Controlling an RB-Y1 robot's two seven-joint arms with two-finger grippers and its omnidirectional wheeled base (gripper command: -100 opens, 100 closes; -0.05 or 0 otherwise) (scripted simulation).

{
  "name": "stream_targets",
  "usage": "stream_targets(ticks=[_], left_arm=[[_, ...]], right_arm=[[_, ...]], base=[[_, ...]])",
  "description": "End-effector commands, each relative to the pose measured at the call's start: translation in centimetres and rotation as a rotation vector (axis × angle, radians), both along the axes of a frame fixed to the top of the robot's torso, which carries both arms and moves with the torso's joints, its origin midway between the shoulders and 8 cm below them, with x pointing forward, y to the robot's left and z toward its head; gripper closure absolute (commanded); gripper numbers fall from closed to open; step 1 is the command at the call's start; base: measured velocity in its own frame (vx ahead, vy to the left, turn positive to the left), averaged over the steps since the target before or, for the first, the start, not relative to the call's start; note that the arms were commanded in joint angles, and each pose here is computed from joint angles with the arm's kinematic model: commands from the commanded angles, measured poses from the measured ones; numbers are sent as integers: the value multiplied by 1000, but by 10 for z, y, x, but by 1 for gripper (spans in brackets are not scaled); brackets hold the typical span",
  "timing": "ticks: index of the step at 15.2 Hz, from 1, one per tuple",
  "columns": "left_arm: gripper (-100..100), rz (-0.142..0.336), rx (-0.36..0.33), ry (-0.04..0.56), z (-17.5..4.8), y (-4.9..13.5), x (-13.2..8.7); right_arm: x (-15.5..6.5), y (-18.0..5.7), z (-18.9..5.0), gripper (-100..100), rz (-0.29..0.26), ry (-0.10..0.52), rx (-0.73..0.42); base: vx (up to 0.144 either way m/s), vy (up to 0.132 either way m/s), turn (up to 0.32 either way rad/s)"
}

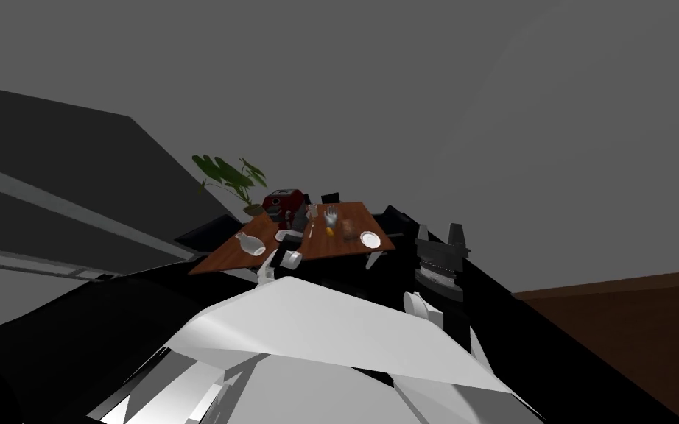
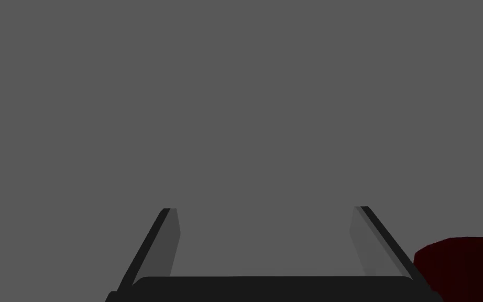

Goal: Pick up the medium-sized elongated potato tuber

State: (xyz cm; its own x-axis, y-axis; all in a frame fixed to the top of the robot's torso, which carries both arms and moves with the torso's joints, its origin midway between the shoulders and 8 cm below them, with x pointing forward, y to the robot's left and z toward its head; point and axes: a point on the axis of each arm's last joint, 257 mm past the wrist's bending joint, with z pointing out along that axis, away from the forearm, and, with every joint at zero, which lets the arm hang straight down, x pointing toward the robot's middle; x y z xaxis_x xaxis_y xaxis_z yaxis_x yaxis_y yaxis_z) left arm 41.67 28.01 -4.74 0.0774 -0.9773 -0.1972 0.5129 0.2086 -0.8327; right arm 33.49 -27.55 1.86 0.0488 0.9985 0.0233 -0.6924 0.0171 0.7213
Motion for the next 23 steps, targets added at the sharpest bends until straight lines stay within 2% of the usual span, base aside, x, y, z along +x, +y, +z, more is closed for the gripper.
stream_targets(ticks=[1,2,3,4,5,6,7,14,16,17,19,20,22,23], left_arm=[[-100,3,10,58,-18,4,9],[-100,7,20,107,-34,9,21],[-100,7,20,109,-35,9,21],[-100,12,30,155,-50,16,32],[-100,13,30,162,-52,16,33],[-100,19,39,203,-64,23,43],[-100,21,38,217,-69,24,44],[-100,65,67,418,-129,59,83],[-100,74,65,452,-144,64,83],[-100,87,69,500,-156,74,91],[-100,92,68,515,-163,76,90],[-100,103,71,559,-173,85,97],[-100,119,72,605,-187,96,103],[-100,129,69,639,-201,101,101]], right_arm=[[0,0,0,0,0,0,0],[0,0,0,0,0,0,0],[0,0,0,0,0,0,0],[0,0,0,0,0,0,0],[0,0,0,0,0,0,0],[0,0,0,0,0,0,0],[0,0,0,0,0,0,0],[0,0,0,0,0,0,0],[0,0,0,0,0,0,0],[0,0,0,0,0,0,0],[0,0,0,0,0,0,0],[0,0,0,0,0,0,0],[0,0,0,0,0,0,0],[0,0,0,0,0,0,0]], base=[[-39,62,-181],[-38,59,-208],[-42,49,-160],[-49,45,-188],[-46,48,-158],[-40,43,-184],[-37,37,-182],[-47,43,-201],[-39,28,-116],[-32,18,-189],[-30,21,-132],[-29,20,-187],[-39,21,-206],[-46,22,-190]])
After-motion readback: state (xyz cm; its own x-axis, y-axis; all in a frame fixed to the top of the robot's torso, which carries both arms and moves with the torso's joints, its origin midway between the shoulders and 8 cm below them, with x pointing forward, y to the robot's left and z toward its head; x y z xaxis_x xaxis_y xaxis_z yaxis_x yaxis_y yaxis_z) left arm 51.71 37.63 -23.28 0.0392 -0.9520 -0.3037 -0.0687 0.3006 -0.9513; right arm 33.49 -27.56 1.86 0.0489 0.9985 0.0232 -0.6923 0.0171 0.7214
